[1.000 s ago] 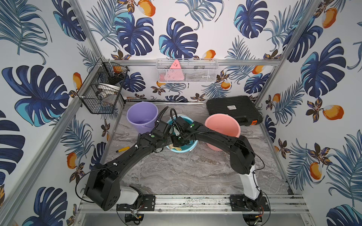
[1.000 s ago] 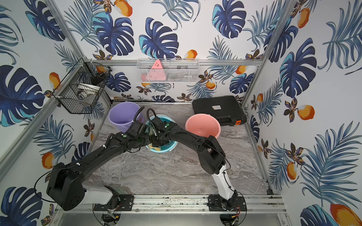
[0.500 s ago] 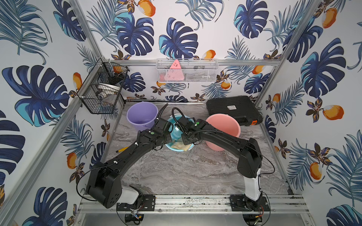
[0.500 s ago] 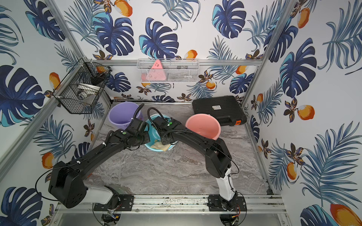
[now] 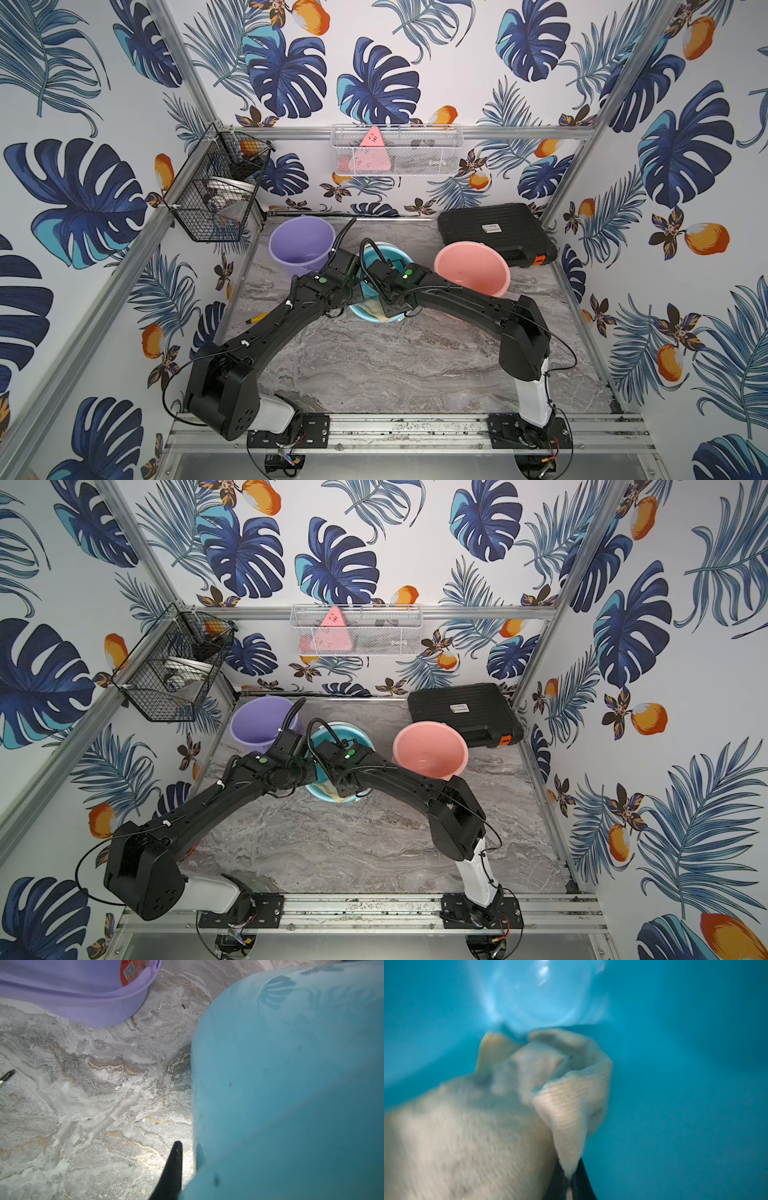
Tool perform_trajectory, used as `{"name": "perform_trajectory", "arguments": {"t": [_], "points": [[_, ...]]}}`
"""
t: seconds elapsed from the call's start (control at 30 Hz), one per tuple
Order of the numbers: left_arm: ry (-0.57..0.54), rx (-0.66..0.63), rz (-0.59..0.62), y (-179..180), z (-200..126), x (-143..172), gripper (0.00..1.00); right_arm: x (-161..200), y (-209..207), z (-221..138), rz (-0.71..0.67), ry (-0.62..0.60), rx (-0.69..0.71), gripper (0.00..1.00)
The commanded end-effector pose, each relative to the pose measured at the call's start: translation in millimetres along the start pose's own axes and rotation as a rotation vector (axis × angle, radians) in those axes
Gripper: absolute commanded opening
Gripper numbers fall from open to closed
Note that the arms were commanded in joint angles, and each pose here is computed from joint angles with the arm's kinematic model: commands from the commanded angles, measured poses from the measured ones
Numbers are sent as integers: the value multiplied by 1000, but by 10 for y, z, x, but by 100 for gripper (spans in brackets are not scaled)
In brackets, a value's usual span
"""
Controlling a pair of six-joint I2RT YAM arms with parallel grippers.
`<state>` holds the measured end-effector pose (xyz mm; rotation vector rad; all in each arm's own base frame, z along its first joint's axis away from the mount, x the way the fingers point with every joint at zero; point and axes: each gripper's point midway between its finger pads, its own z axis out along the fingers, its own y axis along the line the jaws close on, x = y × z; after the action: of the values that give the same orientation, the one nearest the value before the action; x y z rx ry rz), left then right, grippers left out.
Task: Wipe the inside of the bucket with a cloth
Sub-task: Wipe the dirt from the inside of the bucket.
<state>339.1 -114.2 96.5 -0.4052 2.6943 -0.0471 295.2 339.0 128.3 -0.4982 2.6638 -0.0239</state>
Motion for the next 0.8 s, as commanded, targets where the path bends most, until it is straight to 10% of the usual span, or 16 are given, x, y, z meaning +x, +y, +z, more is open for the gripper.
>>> {"name": "perform_trajectory", "arguments": {"t": [0.0, 0.13, 0.6, 0.77], "points": [[15, -77, 12, 151, 9, 38, 0, 75, 440, -210, 92, 37, -297, 0], [13, -72, 9, 144, -2, 33, 0, 67, 693, -318, 128, 26, -461, 0], [18, -56, 2, 131, -11, -127, 0, 624, 159, -195, 66, 102, -281, 0], [8, -46, 1, 116, -58, -238, 0, 842, 137, -518, 56, 79, -416, 0]]}}
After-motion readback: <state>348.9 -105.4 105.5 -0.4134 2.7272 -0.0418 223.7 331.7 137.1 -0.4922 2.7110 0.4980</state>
